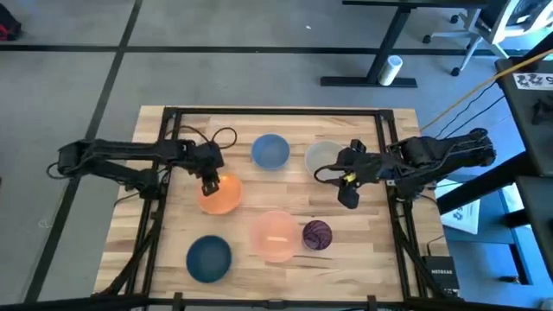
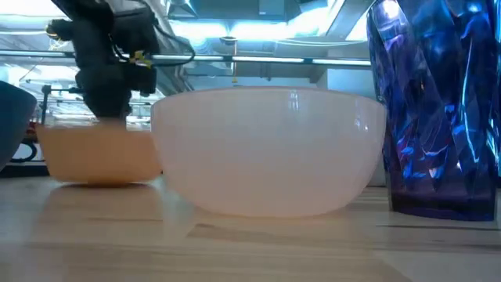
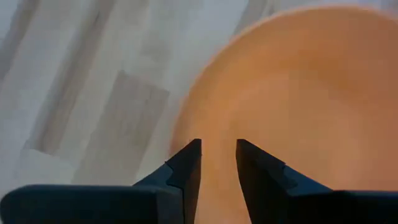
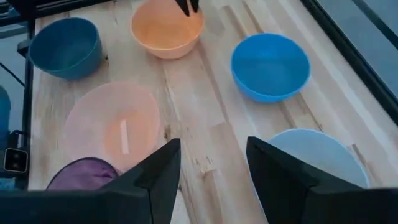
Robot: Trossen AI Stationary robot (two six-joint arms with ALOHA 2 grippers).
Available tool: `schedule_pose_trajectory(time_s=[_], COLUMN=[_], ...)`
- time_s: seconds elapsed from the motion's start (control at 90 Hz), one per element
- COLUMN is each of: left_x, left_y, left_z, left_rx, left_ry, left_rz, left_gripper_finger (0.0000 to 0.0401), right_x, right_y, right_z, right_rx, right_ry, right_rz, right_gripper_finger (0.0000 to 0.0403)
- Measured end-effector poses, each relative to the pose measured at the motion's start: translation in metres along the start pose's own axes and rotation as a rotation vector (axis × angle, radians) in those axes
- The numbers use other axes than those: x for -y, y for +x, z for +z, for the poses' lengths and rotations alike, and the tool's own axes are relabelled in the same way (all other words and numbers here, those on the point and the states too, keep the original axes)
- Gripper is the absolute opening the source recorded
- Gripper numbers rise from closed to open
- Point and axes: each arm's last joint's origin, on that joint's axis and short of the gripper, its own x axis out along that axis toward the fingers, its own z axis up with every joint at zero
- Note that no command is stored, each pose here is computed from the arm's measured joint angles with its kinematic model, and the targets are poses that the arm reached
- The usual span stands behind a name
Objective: Nest bowls inside each other
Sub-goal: Stack the orange bowl on top of the light orange bowl
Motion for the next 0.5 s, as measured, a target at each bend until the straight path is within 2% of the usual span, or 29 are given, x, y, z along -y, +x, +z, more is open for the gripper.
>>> schedule_pose_trajectory(time_s=[0.244, 0.433, 0.5], left_x=[0.004, -0.004, -0.01], left_y=[-0.013, -0.029, -0.028], left_z=[0.014, 0.028, 0.028], left_rx=[0.085, 0.135, 0.105], left_ry=[0.034, 0.098, 0.116], left_rz=[-0.056, 0.014, 0.036], left_gripper_finger=[0.0084, 0.0084, 0.0084], right_x=[0.0, 0.0, 0.0], right_y=[0.0, 0.0, 0.0], right_z=[0.0, 0.0, 0.0], right_rx=[-0.001, -0.001, -0.002], right_ry=[0.014, 0.013, 0.014], right_rz=[-0.001, -0.001, 0.0], right_gripper_finger=[0.017, 0.017, 0.017])
